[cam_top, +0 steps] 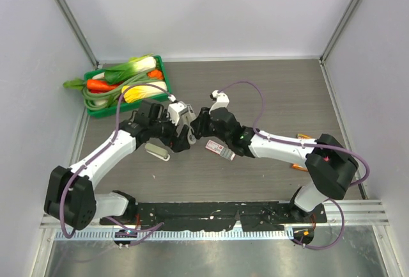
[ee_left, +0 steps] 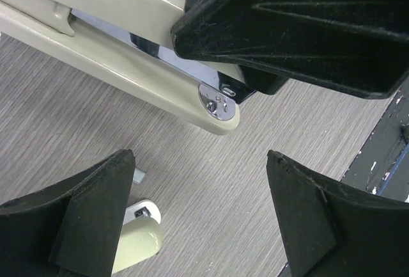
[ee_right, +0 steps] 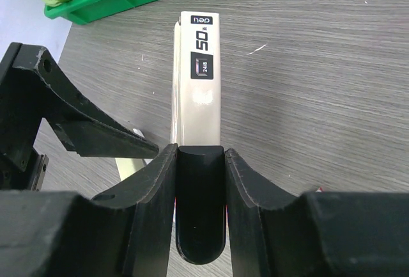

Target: Unload the staples from the stapler

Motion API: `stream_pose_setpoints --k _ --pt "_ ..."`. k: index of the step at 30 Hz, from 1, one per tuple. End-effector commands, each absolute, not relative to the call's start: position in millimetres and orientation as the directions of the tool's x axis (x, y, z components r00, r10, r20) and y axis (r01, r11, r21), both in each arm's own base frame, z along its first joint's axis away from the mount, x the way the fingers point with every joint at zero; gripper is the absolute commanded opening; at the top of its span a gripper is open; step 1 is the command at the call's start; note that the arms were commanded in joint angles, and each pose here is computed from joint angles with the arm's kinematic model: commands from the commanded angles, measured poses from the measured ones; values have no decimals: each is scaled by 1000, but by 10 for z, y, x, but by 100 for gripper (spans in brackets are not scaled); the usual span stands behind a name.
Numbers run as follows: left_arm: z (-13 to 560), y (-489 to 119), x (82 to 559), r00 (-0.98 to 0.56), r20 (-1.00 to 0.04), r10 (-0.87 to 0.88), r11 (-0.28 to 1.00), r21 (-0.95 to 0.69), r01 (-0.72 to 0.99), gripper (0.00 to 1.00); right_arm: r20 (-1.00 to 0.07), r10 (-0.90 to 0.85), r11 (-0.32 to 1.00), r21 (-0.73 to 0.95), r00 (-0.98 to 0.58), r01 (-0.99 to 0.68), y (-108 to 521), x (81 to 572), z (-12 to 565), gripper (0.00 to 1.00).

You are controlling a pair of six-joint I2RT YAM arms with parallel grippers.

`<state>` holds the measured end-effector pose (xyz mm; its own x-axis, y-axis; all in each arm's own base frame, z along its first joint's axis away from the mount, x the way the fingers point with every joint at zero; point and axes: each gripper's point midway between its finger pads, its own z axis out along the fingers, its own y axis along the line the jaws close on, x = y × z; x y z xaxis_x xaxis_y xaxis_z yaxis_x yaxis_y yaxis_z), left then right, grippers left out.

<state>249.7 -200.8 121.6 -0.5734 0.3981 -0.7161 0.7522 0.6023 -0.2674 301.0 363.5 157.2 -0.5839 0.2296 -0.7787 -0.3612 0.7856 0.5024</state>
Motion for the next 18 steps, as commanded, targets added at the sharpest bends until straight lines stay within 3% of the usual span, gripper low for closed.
stream_pose_setpoints --k 1,7,18 --pt "1258 -2103 2613 -521 -762 385 580 -240 779 88 -757 420 678 628 -500 -381 3716 3081 2192 1" --pt "1217 -2163 2670 -527 -761 377 570 -257 780 87 -731 443 646 661 -519 -381 3752 3047 2195 1" --pt "1201 -2239 2719 -536 -758 372 551 -284 784 62 -698 459 600 700 -550 -388 3784 2964 2212 1"
